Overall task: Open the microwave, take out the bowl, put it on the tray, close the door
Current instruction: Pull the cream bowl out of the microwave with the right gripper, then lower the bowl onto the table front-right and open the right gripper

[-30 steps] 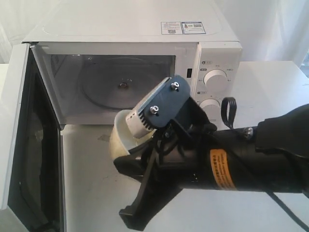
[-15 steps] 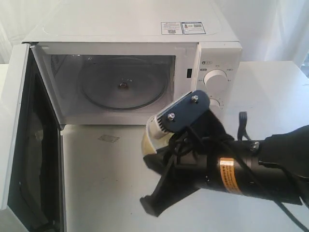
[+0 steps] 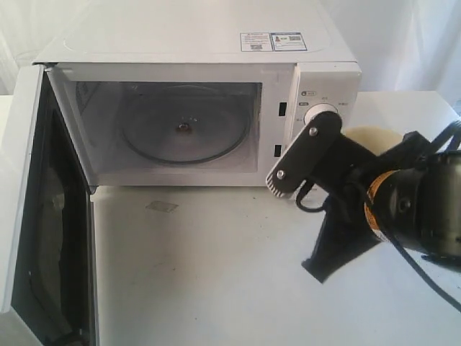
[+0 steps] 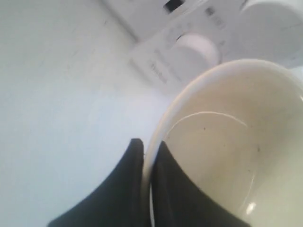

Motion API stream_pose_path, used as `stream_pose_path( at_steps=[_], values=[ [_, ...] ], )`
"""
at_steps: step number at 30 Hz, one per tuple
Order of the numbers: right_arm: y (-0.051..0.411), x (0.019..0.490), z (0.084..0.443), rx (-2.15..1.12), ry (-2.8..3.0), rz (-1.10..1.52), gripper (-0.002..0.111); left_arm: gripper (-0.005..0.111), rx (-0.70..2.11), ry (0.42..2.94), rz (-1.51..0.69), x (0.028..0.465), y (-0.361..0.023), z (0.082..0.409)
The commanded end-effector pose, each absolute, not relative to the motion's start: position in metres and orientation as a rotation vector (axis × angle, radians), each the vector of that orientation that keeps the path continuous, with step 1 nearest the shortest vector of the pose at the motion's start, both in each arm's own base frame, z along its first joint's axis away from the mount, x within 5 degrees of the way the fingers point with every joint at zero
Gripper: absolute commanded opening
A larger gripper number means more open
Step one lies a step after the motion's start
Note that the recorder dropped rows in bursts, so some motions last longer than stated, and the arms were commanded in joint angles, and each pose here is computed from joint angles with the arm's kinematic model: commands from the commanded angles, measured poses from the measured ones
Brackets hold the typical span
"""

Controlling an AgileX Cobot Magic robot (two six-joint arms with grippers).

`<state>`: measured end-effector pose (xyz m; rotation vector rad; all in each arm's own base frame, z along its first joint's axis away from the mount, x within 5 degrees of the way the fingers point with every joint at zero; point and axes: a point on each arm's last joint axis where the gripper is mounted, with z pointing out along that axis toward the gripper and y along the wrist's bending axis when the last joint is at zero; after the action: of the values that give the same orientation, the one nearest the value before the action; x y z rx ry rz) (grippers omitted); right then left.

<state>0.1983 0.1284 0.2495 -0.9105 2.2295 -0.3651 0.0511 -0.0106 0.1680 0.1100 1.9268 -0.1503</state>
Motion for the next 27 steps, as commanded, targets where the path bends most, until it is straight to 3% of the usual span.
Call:
stream_pose_path(
  at_steps=[1, 9, 27],
  values=[
    [0.133, 0.174, 0.250, -1.242, 2.468, -0.265, 0.000, 0.000, 0.101, 1.927, -0.160, 0.051, -0.011, 0.167],
    [0.144, 0.157, 0.219, -1.161, 2.520, 0.067, 0.000, 0.000, 0.101, 1.927, -0.160, 0.051, -0.011, 0.167],
    [0.145, 0.160, 0.189, -1.225, 2.485, 0.020, 0.000, 0.000, 0.102, 1.929, -0.160, 0.051, -0.011, 0.167]
  ],
)
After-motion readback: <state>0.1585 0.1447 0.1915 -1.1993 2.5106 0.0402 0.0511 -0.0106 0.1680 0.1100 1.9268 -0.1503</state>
